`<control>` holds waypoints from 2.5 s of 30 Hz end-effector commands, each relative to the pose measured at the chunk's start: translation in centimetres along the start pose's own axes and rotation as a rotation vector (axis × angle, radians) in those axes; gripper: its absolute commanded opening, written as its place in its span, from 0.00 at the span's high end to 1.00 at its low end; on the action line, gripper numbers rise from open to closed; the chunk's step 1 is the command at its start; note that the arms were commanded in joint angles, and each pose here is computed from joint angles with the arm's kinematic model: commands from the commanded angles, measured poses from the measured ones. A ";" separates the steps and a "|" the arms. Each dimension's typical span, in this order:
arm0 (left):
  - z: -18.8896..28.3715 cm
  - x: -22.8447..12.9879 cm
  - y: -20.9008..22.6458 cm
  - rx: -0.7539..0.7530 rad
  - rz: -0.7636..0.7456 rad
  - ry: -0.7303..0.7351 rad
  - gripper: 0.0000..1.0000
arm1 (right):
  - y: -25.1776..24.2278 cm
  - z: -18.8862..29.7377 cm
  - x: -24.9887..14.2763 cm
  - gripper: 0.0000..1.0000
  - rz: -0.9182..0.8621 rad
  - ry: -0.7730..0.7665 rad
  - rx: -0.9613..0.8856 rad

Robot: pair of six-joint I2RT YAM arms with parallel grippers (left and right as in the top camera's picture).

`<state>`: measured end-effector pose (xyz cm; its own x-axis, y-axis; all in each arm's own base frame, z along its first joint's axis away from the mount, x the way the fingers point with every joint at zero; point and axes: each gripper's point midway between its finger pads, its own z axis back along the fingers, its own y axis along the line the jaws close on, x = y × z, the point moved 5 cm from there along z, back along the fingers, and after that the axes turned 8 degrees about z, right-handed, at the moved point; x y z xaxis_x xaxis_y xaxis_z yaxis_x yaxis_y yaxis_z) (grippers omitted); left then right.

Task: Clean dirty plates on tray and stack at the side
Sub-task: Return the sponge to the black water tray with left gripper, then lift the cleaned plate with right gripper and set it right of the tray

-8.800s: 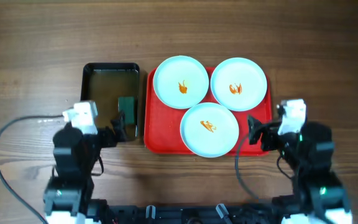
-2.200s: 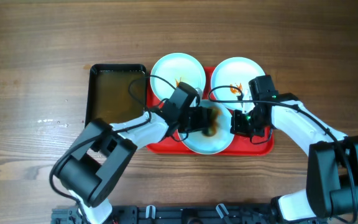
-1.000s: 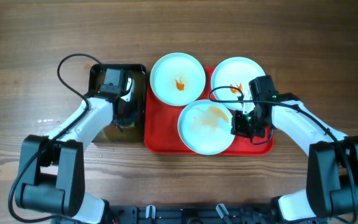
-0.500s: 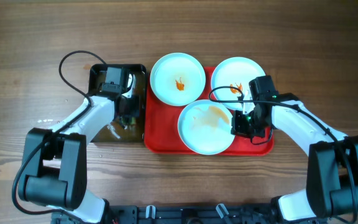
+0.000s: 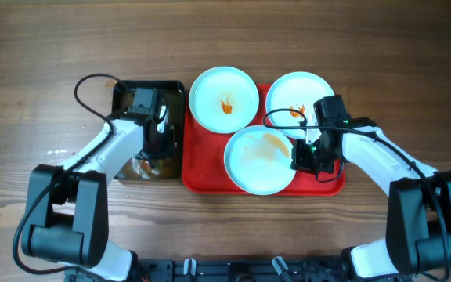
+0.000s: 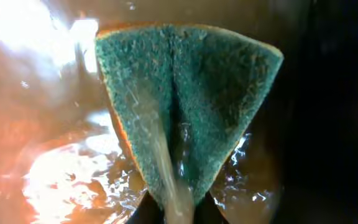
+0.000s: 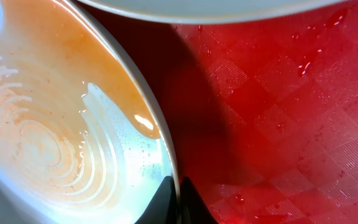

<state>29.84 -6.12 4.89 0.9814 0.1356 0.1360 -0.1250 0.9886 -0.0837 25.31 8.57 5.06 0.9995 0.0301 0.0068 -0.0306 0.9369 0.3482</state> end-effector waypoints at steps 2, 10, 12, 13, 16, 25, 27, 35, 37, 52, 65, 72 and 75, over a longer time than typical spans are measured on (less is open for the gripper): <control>-0.3 0.3 -0.1 -0.020 0.010 -0.016 0.96 | -0.4 -0.5 -0.5 0.94 -0.008 0.025 -0.021; 3.8 1.1 -0.6 -0.051 0.005 -0.103 0.37 | -0.4 -0.5 -0.4 0.83 -0.006 0.018 -0.020; 3.7 0.8 -0.5 -0.049 0.021 -0.086 0.38 | -0.4 -0.5 -0.5 0.84 -0.007 0.021 -0.015; 3.7 0.8 -0.5 -0.050 0.041 -0.085 0.38 | -0.4 -0.6 -0.6 0.91 -0.010 0.025 -0.012; 3.7 0.8 -0.5 -0.050 0.055 -0.085 0.37 | -0.3 -0.7 -0.8 0.96 -0.006 0.032 -0.001; 3.7 0.9 -0.5 -0.052 0.055 -0.089 0.37 | 1.2 5.9 1.2 0.96 0.136 -0.201 -0.075; 3.7 0.9 -0.6 -0.053 0.054 -0.092 0.37 | 0.7 7.6 1.5 0.96 0.144 -0.281 -0.160; 3.8 1.2 -0.6 -0.057 0.054 -0.104 0.37 | 1.9 12.8 3.5 0.96 0.230 -0.540 -0.474; 3.8 1.2 -0.6 -0.057 0.054 -0.104 0.37 | 3.5 13.9 3.7 0.96 0.290 -0.602 -0.613; 3.8 1.4 -0.7 -0.061 0.053 -0.114 0.37 | 14.5 14.4 4.2 0.96 1.174 -0.683 -1.066; 3.8 1.4 -0.7 -0.061 0.053 -0.114 0.37 | 10.3 15.5 6.3 0.96 0.548 -0.889 -0.858; 3.8 1.4 -0.7 -0.061 0.053 -0.114 0.37 | -2.7 15.8 8.0 0.96 -0.185 -0.765 -0.337; 3.8 1.4 -0.7 -0.062 0.053 -0.118 0.37 | -9.2 17.7 6.9 0.96 -0.432 -0.771 -0.253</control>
<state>30.30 -6.30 8.25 0.9566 0.1836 0.2261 -0.1564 0.9787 -0.1330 32.88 -3.49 18.61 0.6982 -0.2984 0.6508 0.3544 0.9339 0.0480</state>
